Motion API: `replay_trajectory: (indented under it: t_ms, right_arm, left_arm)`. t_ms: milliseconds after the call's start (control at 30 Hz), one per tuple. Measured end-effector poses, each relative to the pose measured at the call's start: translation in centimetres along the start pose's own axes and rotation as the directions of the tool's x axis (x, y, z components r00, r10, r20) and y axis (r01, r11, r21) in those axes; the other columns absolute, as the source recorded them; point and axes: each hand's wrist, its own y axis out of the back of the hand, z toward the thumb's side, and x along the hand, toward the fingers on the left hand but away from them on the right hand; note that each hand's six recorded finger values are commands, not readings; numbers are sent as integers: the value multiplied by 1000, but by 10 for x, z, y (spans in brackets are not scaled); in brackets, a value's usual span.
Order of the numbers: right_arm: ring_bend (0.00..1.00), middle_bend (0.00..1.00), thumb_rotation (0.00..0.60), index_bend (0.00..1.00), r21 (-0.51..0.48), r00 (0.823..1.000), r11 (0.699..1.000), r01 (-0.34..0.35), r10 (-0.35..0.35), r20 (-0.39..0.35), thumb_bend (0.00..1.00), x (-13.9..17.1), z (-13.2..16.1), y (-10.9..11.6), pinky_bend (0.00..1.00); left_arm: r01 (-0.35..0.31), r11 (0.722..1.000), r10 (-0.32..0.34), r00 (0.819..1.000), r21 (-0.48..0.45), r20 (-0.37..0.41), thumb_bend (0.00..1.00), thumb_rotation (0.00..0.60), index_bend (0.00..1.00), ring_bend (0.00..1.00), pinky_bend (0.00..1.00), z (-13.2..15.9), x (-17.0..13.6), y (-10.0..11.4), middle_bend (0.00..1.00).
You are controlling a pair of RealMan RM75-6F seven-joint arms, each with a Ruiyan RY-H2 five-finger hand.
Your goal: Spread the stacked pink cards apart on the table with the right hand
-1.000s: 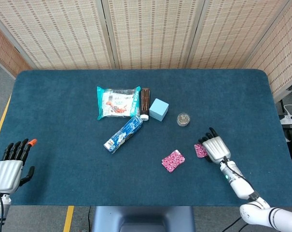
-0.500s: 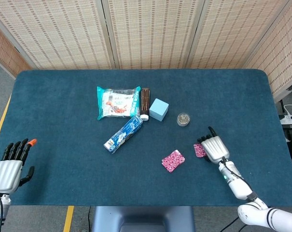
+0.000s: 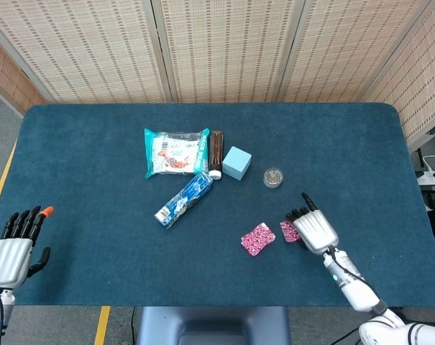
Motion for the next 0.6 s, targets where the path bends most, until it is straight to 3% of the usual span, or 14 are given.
replay_trajectory:
  t_ms: [233, 367, 433, 533, 600]
  right_arm:
    - [371, 557, 600, 644, 49, 991, 997, -54, 60, -122, 181, 36, 30, -10, 0]
    - [369, 554, 600, 558, 78, 987, 995, -69, 80, -141, 180, 39, 36, -22, 0]
    - [343, 500, 600, 435, 86, 985, 993, -77, 90, -146, 180, 42, 39, -28, 0]
    - [214, 300, 600, 113, 94, 983, 991, -94, 107, -146, 180, 44, 38, -32, 0]
    - [164, 218, 600, 20, 97, 982, 990, -106, 119, -146, 180, 45, 37, -34, 0]
  left_arm:
    - [2, 1000, -2, 1000, 4, 10, 434, 600, 0, 0, 0, 3, -1, -1, 0]
    - [-1, 1000, 1, 1000, 4, 11, 434, 600, 0, 0, 0, 3, -3, 0, 0]
    - [-1, 1000, 1, 1000, 2, 11, 434, 600, 0, 0, 0, 3, -3, 0, 0]
    - [-3, 1000, 3, 1000, 1, 11, 435, 600, 0, 0, 1, 3, -3, 1, 0]
    - [-4, 1000, 4, 1000, -2, 10, 435, 600, 0, 0, 1, 3, -3, 1, 0]
